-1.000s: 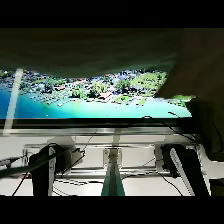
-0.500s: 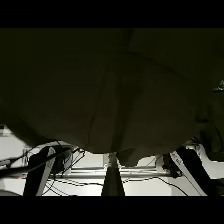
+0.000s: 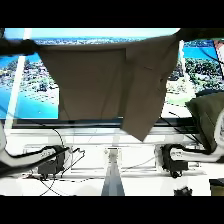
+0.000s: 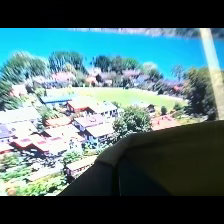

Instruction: Fold the clothes and pants, and hang the long-sleeved shirts on hangers.

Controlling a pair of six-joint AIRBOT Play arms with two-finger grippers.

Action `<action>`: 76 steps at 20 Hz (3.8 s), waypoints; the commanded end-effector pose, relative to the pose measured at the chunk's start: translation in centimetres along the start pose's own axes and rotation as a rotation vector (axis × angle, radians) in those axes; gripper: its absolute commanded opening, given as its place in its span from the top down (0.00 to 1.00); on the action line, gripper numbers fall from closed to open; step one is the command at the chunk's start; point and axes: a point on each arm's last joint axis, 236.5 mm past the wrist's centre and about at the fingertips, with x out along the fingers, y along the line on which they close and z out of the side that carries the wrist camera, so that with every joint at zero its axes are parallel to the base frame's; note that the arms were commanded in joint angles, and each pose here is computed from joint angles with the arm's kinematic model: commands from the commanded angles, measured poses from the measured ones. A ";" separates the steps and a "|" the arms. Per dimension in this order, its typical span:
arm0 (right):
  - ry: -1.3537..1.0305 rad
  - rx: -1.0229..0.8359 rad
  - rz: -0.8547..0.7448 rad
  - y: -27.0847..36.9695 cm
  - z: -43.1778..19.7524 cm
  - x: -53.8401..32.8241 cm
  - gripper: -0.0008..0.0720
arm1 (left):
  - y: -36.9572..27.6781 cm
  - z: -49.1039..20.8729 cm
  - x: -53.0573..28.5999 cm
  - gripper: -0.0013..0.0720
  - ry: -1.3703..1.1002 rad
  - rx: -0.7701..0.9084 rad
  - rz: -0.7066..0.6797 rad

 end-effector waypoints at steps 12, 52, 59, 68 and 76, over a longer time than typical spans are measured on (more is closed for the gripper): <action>0.402 0.054 0.011 -3.8 -13.1 10.3 0.97 | 1.9 -14.0 8.5 0.96 0.505 -0.028 0.086; 0.455 0.847 0.342 10.9 -35.6 3.4 0.57 | 1.4 -25.8 -5.6 0.44 0.511 -0.339 -0.004; 0.392 0.775 0.356 10.5 -33.6 3.2 0.57 | 1.8 -25.4 -5.3 0.44 0.488 -0.341 0.013; 0.389 0.776 0.358 10.5 -33.5 3.1 0.97 | -0.3 -29.4 -3.6 0.44 0.506 -0.499 -0.037; 0.399 0.778 0.377 10.9 -33.5 2.9 0.97 | -0.9 -31.2 -1.6 0.44 0.472 -0.586 -0.036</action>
